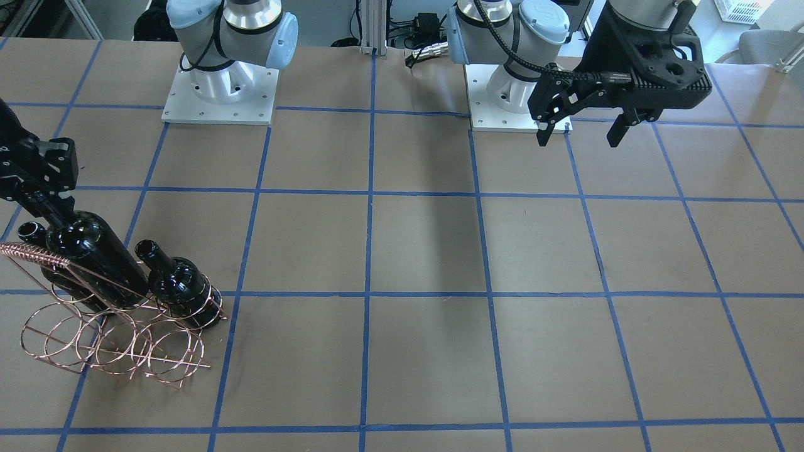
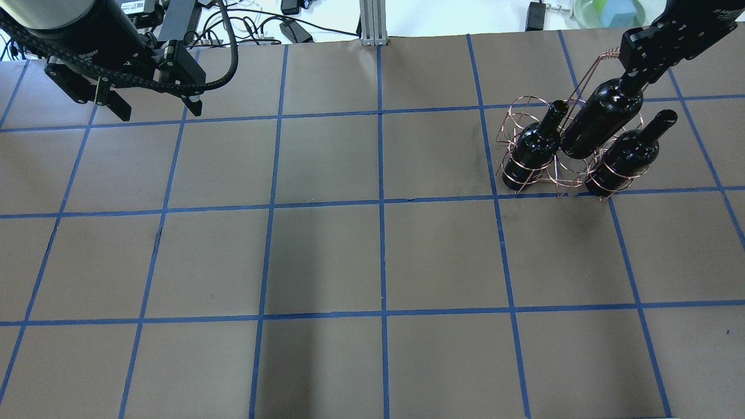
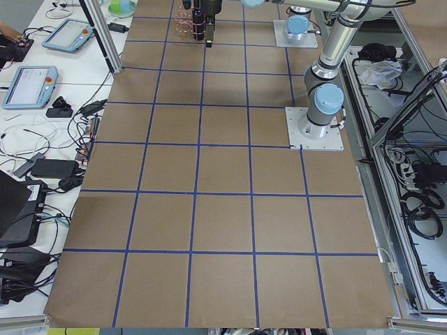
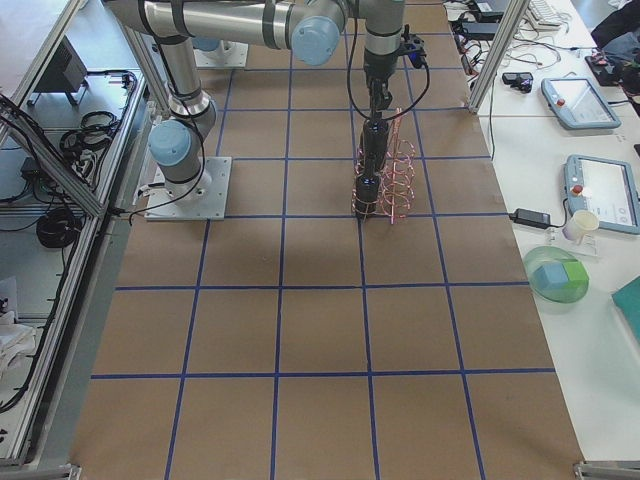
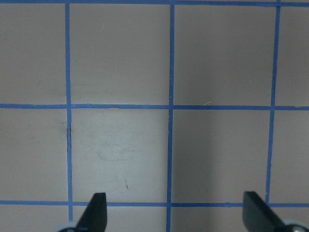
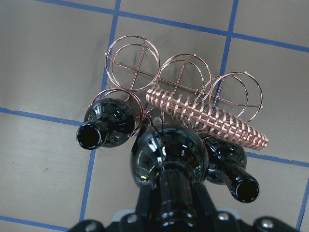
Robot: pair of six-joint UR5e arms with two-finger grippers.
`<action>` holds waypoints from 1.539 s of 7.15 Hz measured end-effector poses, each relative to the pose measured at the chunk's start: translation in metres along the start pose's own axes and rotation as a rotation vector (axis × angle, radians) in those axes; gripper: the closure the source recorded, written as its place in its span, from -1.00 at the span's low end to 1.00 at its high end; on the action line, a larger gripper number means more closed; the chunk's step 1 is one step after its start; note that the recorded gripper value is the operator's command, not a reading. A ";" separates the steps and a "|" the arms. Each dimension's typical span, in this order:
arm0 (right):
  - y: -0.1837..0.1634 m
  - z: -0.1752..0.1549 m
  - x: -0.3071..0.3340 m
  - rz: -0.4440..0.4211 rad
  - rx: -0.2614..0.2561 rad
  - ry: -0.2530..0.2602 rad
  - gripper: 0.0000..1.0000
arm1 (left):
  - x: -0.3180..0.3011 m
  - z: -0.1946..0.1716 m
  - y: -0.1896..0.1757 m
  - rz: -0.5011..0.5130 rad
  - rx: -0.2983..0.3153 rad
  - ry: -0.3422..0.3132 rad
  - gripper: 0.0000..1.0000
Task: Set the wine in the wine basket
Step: 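Lower the bottle into the middle slot of the wire rack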
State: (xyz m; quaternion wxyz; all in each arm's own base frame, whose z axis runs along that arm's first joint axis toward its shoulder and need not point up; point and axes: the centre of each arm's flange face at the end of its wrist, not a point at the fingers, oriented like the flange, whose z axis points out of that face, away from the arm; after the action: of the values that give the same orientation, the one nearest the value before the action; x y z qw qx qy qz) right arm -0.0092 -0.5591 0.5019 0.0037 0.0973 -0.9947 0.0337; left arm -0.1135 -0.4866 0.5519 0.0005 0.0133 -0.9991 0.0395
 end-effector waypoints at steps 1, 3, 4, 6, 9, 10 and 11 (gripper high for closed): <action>-0.002 0.006 0.002 -0.005 -0.011 0.002 1.00 | 0.000 0.000 0.000 0.000 0.000 0.001 -1.00; -0.005 0.013 0.004 -0.009 -0.025 -0.001 1.00 | 0.000 0.000 0.001 -0.001 0.000 0.000 -1.00; -0.008 0.019 0.005 -0.009 -0.035 -0.006 1.00 | 0.000 0.001 0.001 -0.001 -0.002 -0.002 -1.00; -0.011 0.026 0.007 -0.009 -0.045 -0.011 1.00 | 0.000 0.003 0.002 -0.001 -0.005 -0.003 -1.00; -0.016 0.038 0.009 -0.009 -0.064 -0.020 1.00 | 0.000 0.002 0.002 -0.001 -0.005 -0.005 -1.00; -0.017 0.042 0.010 -0.009 -0.070 -0.023 1.00 | 0.000 0.002 0.003 -0.001 -0.005 -0.005 -1.00; -0.019 0.046 0.011 -0.010 -0.077 -0.027 1.00 | 0.000 0.002 0.003 -0.001 -0.005 -0.005 -1.00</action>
State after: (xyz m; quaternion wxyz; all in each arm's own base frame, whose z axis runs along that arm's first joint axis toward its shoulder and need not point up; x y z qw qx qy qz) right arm -0.0160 -0.5830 0.4570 -0.0056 0.1026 -0.9947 -0.0060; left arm -0.1132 -0.4842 0.5493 -0.0018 0.0139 -0.9992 0.0367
